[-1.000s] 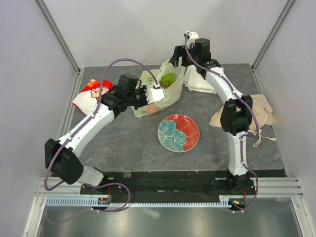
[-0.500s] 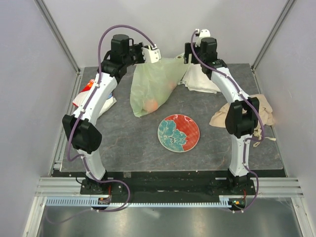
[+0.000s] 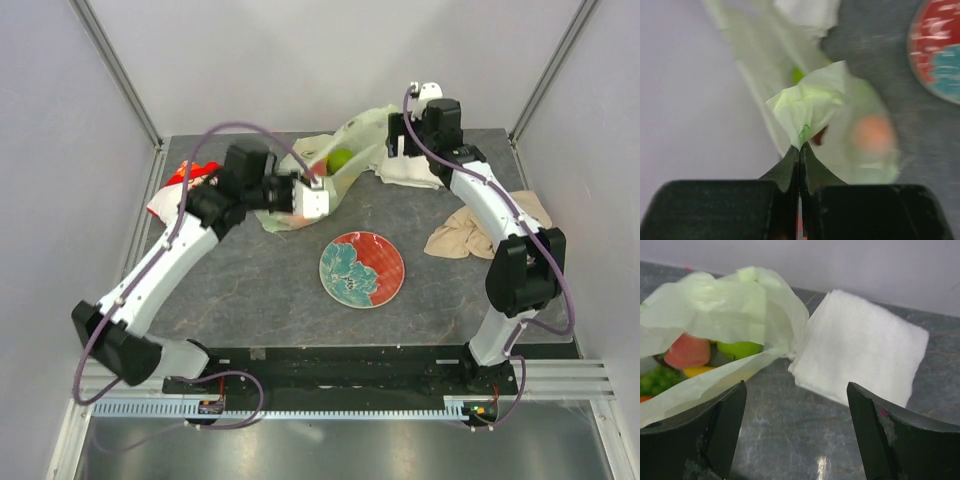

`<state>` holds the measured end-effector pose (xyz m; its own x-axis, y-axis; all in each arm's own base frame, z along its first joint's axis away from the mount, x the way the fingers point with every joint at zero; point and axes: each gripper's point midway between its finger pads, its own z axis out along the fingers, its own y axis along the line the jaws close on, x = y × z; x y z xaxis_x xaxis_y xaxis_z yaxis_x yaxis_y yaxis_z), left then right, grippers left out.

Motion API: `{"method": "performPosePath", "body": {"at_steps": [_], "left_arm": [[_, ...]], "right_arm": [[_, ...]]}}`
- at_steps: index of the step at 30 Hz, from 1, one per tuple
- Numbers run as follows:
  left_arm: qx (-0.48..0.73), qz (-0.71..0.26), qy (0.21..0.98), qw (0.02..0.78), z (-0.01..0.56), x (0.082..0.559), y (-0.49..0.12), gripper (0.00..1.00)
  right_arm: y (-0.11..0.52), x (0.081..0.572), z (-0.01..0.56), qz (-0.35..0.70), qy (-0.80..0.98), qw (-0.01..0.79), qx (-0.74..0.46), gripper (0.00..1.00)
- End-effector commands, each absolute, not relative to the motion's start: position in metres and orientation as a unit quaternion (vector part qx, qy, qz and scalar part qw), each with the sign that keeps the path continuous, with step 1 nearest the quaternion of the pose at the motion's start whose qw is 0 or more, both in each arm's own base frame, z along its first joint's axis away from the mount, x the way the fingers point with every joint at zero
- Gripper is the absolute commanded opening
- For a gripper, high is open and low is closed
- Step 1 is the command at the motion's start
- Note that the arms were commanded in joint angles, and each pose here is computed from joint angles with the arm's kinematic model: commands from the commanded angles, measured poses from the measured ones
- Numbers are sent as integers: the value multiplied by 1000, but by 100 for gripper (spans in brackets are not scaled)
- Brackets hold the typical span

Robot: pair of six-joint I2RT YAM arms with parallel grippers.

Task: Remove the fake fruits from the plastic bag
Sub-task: Adjust the plastic bag at the center of the board.

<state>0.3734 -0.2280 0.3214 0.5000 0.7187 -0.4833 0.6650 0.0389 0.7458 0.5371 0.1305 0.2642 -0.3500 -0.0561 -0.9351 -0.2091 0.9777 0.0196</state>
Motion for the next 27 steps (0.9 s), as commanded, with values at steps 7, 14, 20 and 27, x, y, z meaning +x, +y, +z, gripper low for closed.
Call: {"method": "performPosePath", "body": {"at_steps": [7,14,20,27], "left_arm": [[602,-243,668,365,235,223,-238,5],[557,-194,712,381,233,237,-222,63],[374,-187,799,433,274,261,-188,87],[117,-330,869,351,273,263,-167,96]], "right_arm": [[207,424,288,279,780,517,-215,87],[257,403,260,329,777,465,-268,81],[275,415,251,335,780,454,-268,78],[275,403,272,334,770,462,-287,82]]}}
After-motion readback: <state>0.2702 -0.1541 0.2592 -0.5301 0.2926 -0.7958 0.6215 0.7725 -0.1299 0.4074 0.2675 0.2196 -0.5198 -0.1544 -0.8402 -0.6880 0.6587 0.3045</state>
